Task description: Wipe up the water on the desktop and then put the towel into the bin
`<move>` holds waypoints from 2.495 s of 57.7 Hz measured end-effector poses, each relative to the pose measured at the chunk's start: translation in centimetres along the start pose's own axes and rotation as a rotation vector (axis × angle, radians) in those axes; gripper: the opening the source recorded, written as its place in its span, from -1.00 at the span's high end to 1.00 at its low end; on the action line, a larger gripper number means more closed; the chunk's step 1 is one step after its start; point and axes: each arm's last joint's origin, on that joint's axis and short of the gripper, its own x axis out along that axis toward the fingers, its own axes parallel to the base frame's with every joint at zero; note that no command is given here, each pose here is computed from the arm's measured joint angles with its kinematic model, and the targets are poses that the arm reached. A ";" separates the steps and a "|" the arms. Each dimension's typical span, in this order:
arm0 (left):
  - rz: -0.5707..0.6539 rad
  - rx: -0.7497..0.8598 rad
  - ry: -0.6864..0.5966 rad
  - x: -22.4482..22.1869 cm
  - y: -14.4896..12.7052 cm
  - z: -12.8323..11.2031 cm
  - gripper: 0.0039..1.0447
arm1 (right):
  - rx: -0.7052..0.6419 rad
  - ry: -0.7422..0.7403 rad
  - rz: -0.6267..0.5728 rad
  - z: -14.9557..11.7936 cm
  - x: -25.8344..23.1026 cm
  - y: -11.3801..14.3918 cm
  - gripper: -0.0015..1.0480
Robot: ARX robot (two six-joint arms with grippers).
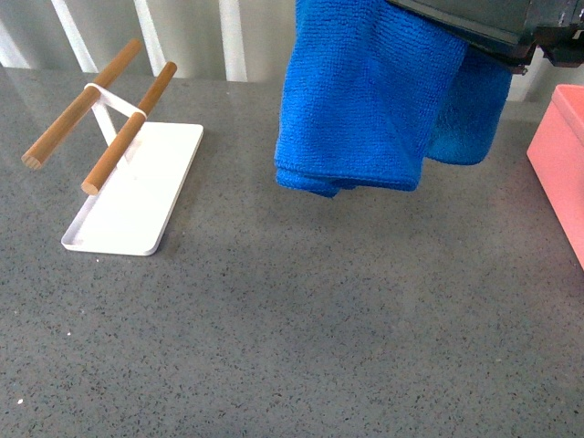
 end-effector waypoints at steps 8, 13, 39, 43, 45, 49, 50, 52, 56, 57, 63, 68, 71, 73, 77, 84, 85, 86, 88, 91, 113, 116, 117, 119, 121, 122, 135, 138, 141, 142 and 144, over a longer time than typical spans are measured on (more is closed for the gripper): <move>-0.013 0.022 0.026 -2.6 2.1 -1.8 0.84 | 0.005 0.015 -0.003 -0.1 -0.1 0.0 0.92; -0.018 0.026 0.021 -3.8 3.0 -2.2 0.93 | 0.002 0.014 -0.014 0.0 -0.4 -0.1 0.92; -0.010 0.030 0.019 -8.5 5.9 -4.1 0.93 | -0.015 0.024 -0.047 0.2 -1.3 -0.4 0.92; -0.009 0.030 0.019 -9.0 6.1 -4.3 0.93 | -0.018 0.021 -0.053 0.2 -1.4 -0.5 0.92; -0.008 0.030 0.020 -9.3 6.3 -4.4 0.93 | -0.018 0.019 -0.057 0.2 -1.5 -0.5 0.92; -0.011 0.030 0.021 -9.7 6.5 -4.5 0.93 | -0.021 0.019 -0.058 0.2 -1.5 -0.6 0.92; -0.020 0.029 0.020 -9.9 6.7 -4.5 0.93 | -0.021 0.018 -0.059 0.2 -1.5 -0.6 0.92; -0.026 0.029 0.021 -10.1 7.0 -4.6 0.93 | -0.020 0.019 -0.060 0.2 -1.5 -0.6 0.92; -0.015 0.029 0.019 -10.4 7.4 -4.7 0.93 | -0.019 0.021 -0.064 0.2 -1.5 -0.6 0.92; -0.010 0.029 0.019 -10.6 7.4 -4.7 0.93 | -0.019 0.021 -0.065 0.2 -1.5 -0.6 0.92; -0.003 0.029 0.008 -11.2 7.6 -5.4 0.93 | -0.019 0.022 -0.064 0.2 -1.5 -0.6 0.92; -0.006 0.030 0.003 -11.6 7.6 -5.2 0.93 | -0.020 0.025 -0.062 0.1 -1.3 -0.5 0.92; -0.007 0.029 -0.002 -12.0 7.6 -5.0 0.93 | -0.020 0.028 -0.065 0.0 -1.2 -0.4 0.92; -0.007 0.029 -0.006 -12.2 7.6 -4.9 0.93 | -0.020 0.029 -0.063 0.0 -1.1 -0.4 0.92; -0.007 0.029 -0.009 -12.6 7.6 -4.8 0.93 | -0.016 0.036 -0.067 -0.1 -1.0 -0.4 0.92; -0.007 0.029 -0.013 -13.1 7.6 -4.7 0.93 | -0.015 0.045 -0.070 -0.3 -0.9 -0.4 0.92; -0.007 0.029 -0.014 -13.1 7.6 -4.7 0.93 | -0.015 0.046 -0.073 -0.3 -0.9 -0.5 0.92; -0.007 0.029 -0.015 -13.2 7.6 -4.7 0.93 | -0.016 0.046 -0.073 -0.3 -0.9 -0.4 0.92; -0.007 0.029 -0.015 -13.3 7.6 -4.6 0.93 | -0.014 0.048 -0.077 -0.4 -0.8 -0.5 0.92; -0.007 0.029 -0.015 -13.4 7.6 -4.6 0.93 | -0.013 0.052 -0.078 -0.4 -0.8 -0.5 0.92; -0.007 0.029 -0.016 -14.3 7.6 -4.6 0.93 | -0.008 0.085 -0.100 -0.7 -0.5 -0.4 0.92; -0.007 0.029 -0.016 -14.4 7.6 -4.6 0.93 | -0.011 0.088 -0.102 -0.6 -0.3 -0.4 0.92; -0.007 0.029 -0.016 -14.4 7.6 -4.6 0.93 | -0.013 0.089 -0.103 -0.6 -0.3 -0.4 0.92; -0.007 0.029 -0.016 -14.5 7.6 -4.6 0.93 | -0.015 0.091 -0.105 -0.6 -0.2 -0.4 0.92; -0.007 0.029 -0.016 -14.6 7.6 -4.6 0.93 | -0.016 0.094 -0.106 -0.6 -0.2 -0.4 0.92; -0.007 0.029 -0.016 -14.6 7.6 -4.6 0.93 | -0.016 0.097 -0.109 -0.6 -0.1 -0.4 0.92; -0.008 0.030 -0.014 -15.8 7.6 -4.9 0.93 | -0.017 0.128 -0.128 -1.1 0.5 -0.6 0.92; -0.007 0.030 -0.010 -15.8 7.6 -4.9 0.93 | -0.029 0.125 -0.123 -0.9 0.7 -0.5 0.92; -0.007 0.029 -0.009 -15.8 7.6 -5.0 0.92 | -0.036 0.127 -0.125 -0.7 1.0 -0.5 0.92; -0.007 0.029 -0.009 -15.8 7.6 -5.0 0.86 | -0.036 0.131 -0.131 -0.7 1.1 -0.6 0.92; -0.007 0.029 -0.009 -15.8 7.6 -5.0 0.68 | -0.032 0.139 -0.140 -0.8 1.2 -0.7 0.92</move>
